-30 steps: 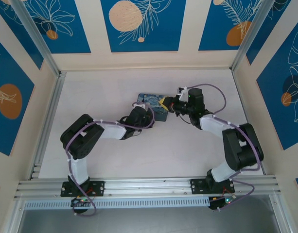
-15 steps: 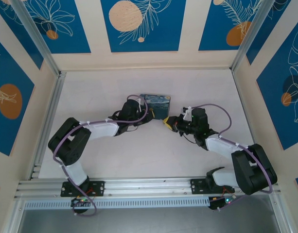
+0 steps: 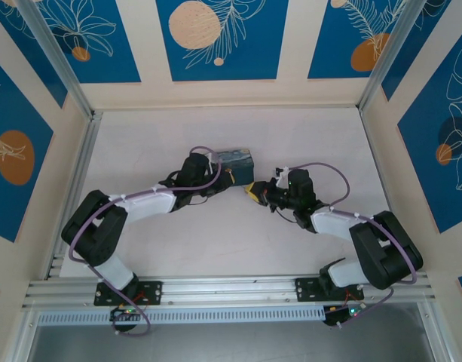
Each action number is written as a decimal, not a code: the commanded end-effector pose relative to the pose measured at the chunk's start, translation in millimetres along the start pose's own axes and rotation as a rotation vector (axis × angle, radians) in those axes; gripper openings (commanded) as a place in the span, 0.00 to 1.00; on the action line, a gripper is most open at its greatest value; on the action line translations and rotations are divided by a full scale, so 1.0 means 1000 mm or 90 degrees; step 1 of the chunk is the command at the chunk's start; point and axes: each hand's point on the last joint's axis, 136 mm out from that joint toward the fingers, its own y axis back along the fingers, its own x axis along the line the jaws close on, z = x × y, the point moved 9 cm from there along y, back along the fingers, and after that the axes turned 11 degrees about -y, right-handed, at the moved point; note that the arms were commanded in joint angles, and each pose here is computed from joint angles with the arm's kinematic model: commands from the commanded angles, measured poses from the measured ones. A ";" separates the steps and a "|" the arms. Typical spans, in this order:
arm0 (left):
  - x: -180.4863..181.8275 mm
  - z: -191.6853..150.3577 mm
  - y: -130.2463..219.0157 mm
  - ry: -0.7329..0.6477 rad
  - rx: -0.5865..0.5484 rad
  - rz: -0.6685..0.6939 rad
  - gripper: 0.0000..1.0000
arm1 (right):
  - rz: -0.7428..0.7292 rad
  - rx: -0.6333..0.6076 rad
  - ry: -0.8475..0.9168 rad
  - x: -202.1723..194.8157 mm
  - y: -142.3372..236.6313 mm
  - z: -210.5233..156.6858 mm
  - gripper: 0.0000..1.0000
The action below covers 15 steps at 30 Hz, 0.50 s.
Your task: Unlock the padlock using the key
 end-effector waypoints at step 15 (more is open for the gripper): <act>-0.018 0.010 0.000 -0.024 0.064 -0.066 0.00 | 0.059 0.016 0.016 0.005 -0.009 0.025 0.00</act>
